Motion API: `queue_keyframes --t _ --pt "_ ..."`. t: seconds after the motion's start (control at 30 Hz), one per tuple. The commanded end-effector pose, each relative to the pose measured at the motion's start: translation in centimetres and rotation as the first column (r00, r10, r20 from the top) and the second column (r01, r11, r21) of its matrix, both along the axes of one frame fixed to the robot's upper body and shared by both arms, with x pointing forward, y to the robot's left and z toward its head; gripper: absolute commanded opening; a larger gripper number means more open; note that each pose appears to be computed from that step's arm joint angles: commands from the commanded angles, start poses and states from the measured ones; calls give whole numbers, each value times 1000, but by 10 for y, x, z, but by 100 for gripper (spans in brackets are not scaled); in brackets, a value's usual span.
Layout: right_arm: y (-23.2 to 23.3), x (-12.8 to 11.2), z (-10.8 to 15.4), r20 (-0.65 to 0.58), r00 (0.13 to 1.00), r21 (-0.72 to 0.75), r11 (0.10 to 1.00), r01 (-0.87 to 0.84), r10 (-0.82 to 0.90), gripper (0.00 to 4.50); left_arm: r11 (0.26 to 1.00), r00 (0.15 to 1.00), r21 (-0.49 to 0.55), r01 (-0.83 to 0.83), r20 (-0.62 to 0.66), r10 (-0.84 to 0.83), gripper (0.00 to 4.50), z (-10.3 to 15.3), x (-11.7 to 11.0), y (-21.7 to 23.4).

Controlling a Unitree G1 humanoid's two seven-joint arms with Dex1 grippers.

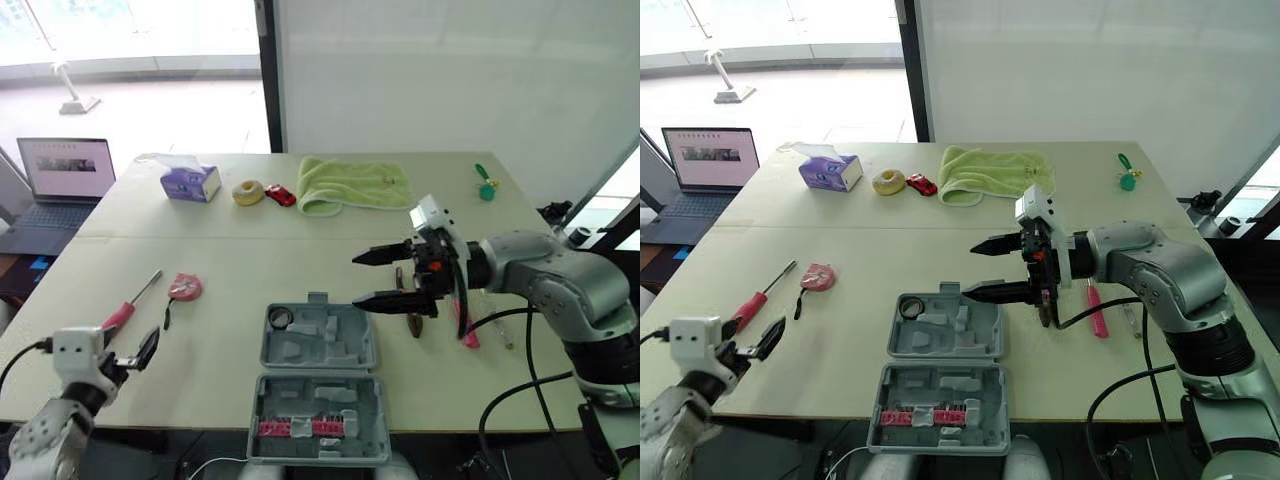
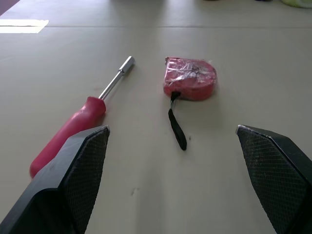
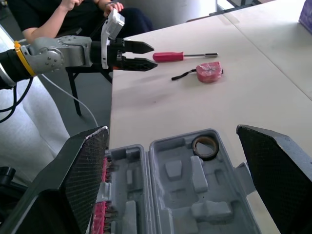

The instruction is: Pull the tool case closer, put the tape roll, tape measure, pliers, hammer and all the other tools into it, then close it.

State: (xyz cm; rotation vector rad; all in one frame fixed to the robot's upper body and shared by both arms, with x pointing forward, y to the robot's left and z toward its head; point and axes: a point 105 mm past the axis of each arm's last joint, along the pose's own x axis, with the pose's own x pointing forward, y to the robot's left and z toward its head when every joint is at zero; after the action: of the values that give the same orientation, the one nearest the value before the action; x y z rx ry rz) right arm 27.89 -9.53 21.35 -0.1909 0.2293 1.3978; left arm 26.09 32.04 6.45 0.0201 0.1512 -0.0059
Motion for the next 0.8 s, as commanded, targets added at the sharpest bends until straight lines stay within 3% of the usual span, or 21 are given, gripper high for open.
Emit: queue_keyframes --t 0.03,0.2,0.4,0.5,0.57,0.7,0.73,0.8 --pt "3 -5 11 61 998 10 1000 23 -24 450 999 1000 35 16 -9 -16 437 0 27 6" --pt "-1 -8 14 92 993 29 997 68 -70 450 995 995 55 78 -59 -75 437 -15 58 0" --pt "-20 -3 7 123 973 16 981 193 -194 450 995 991 45 88 -108 -83 437 -38 69 0" --pt "-22 -2 10 144 966 38 976 213 -217 450 995 991 46 88 -108 -82 351 -43 75 -1" --pt "-24 -3 11 150 963 37 974 222 -225 450 993 989 38 115 -103 -110 263 -44 78 -7" --pt "-29 -2 10 161 954 31 967 253 -255 450 991 988 24 130 -91 -127 42 -44 82 -12" --pt "-30 -2 10 161 952 30 966 258 -259 450 992 988 23 128 -90 -125 8 -44 83 -12" --pt "-32 -1 10 163 949 27 963 269 -270 450 992 988 13 128 -91 -127 8 -45 83 -13"
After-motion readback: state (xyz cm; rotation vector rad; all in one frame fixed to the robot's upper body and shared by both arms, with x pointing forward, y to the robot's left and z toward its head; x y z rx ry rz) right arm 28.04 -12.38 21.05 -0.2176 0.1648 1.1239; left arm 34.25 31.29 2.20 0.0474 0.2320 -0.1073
